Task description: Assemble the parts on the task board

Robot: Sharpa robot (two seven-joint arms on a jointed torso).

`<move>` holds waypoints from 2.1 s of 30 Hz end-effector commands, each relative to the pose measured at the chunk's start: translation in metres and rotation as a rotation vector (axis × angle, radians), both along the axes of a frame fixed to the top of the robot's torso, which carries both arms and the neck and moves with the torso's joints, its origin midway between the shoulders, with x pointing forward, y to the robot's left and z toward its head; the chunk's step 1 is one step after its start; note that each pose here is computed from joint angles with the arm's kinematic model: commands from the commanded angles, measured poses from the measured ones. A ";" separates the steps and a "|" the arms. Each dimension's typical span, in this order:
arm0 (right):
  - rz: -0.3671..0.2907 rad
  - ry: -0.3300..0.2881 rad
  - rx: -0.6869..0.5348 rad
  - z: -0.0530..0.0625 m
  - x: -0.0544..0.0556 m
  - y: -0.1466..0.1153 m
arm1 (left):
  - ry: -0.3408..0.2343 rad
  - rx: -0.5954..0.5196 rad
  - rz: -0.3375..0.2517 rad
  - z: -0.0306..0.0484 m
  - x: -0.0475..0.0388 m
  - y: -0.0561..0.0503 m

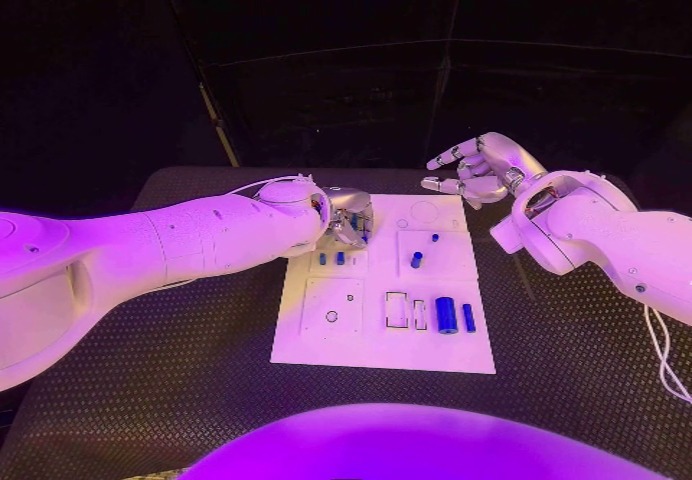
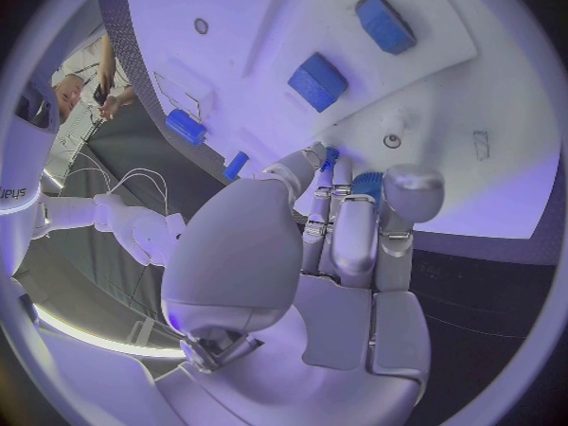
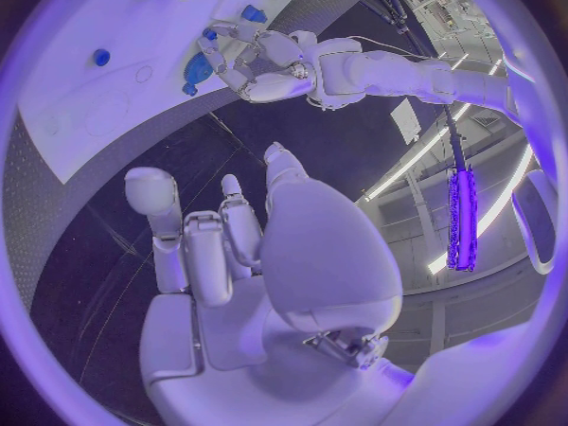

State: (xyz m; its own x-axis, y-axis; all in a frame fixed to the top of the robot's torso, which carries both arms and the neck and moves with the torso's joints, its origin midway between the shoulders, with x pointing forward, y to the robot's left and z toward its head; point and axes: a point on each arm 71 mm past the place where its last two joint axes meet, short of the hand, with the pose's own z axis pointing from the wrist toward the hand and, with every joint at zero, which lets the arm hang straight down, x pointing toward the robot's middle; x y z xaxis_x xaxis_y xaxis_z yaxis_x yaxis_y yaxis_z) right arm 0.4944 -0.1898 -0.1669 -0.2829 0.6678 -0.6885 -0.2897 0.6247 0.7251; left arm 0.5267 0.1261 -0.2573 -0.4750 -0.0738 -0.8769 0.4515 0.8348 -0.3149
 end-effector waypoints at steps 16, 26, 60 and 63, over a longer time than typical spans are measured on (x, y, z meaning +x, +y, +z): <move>0.005 -0.007 0.005 0.001 0.000 0.000 | -0.052 -0.040 0.014 0.0046 -0.0026 0.011; 0.004 -0.006 0.004 0.000 0.001 0.000 | -0.075 -0.135 0.048 0.0248 -0.0036 0.024; 0.005 0.001 -0.001 -0.003 0.002 -0.002 | 0.030 -0.100 0.112 0.0203 -0.0045 0.063; 0.005 0.001 -0.001 -0.003 0.002 -0.001 | 0.040 -0.091 0.114 0.0190 -0.0038 0.063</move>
